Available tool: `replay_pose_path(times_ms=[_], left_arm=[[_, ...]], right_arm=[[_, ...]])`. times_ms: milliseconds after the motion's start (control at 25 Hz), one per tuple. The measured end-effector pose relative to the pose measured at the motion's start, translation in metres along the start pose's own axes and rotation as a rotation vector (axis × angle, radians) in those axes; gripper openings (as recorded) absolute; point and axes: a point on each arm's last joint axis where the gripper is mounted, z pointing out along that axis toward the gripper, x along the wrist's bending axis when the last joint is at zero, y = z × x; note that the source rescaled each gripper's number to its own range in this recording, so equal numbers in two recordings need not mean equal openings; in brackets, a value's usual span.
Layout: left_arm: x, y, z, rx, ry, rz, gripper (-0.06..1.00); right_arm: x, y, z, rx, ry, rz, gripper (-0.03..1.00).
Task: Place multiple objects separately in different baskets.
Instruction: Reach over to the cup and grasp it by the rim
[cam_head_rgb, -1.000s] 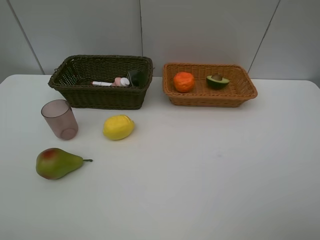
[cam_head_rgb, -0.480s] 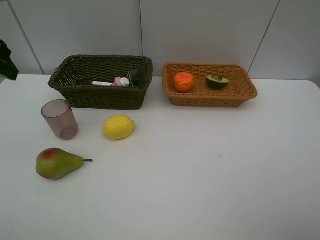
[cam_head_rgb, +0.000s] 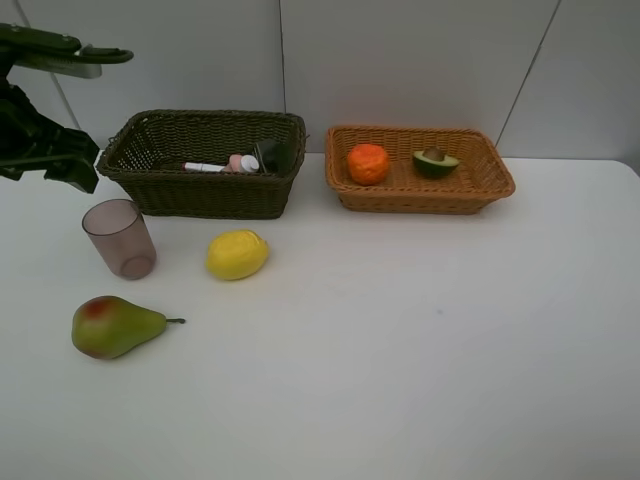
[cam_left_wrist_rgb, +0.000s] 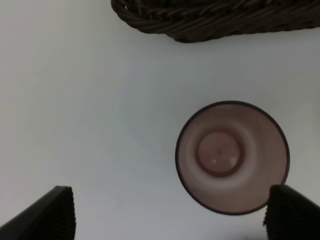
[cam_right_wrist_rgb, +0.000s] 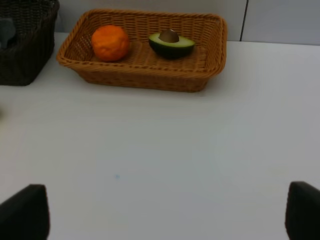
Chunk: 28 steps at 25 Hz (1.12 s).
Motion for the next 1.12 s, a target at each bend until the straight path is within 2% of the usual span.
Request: replay_pose_path(times_ms=[600, 1120], left_arm=[[-0.003, -0.004, 0.077, 0.128, 0.002, 0.024, 1.0], [-0.004, 0.0, 0.097, 0.143, 0.005, 0.036, 1.0]], right_arm=[[0.0, 0.0, 0.0, 0.0, 0.0, 0.0, 1.0], [0.0, 0.0, 0.0, 0.0, 0.0, 0.0, 1.0]])
